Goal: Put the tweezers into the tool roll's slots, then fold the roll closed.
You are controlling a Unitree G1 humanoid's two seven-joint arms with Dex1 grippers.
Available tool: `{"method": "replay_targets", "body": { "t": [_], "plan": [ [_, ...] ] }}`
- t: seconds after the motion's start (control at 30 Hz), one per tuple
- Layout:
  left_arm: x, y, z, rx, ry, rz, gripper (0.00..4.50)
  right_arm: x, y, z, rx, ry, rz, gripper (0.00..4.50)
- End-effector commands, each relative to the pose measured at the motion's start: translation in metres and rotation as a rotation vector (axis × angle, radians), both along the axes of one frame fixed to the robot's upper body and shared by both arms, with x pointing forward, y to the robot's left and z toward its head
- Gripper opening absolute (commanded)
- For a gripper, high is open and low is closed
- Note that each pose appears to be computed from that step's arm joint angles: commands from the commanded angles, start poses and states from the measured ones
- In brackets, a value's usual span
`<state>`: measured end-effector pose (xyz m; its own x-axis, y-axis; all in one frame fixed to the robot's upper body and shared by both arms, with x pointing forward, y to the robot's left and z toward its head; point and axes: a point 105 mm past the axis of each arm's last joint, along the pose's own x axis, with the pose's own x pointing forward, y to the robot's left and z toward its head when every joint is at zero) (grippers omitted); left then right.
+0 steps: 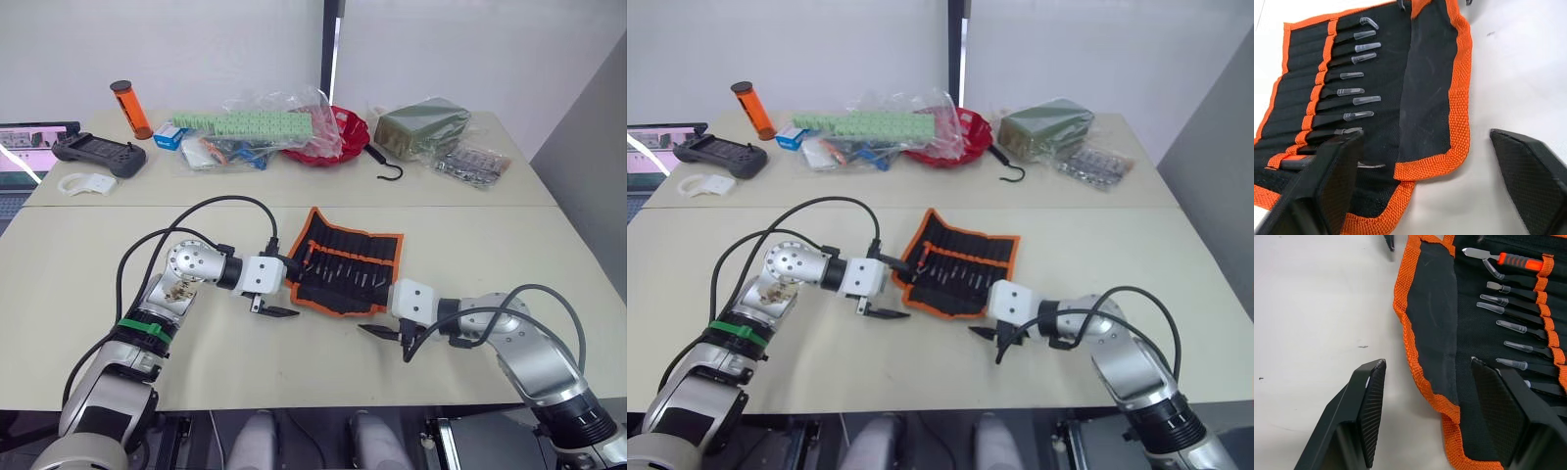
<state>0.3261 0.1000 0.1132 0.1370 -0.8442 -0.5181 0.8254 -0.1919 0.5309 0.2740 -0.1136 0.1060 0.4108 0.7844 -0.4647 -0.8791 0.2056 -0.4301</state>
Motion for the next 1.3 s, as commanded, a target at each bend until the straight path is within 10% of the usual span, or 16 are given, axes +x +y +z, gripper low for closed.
{"method": "replay_targets", "body": {
  "t": [0.03,0.3,0.97,1.3],
  "plan": [
    [0.004,-0.003,0.013,-0.019,-0.058,-0.017,2.69,0.000,0.003,0.008,0.008,-0.046,0.011,2.14],
    [0.005,-0.008,0.013,-0.006,-0.065,-0.048,0.04,0.000,0.007,0.006,-0.007,-0.066,0.044,0.00],
    [-0.050,0.010,0.001,0.054,0.296,-0.045,0.01,-0.015,0.014,0.009,0.017,0.000,0.146,0.00],
    [-0.024,0.025,0.010,0.017,0.305,0.088,0.01,-0.005,0.013,0.012,0.046,0.044,0.129,0.00]
  ]
}}
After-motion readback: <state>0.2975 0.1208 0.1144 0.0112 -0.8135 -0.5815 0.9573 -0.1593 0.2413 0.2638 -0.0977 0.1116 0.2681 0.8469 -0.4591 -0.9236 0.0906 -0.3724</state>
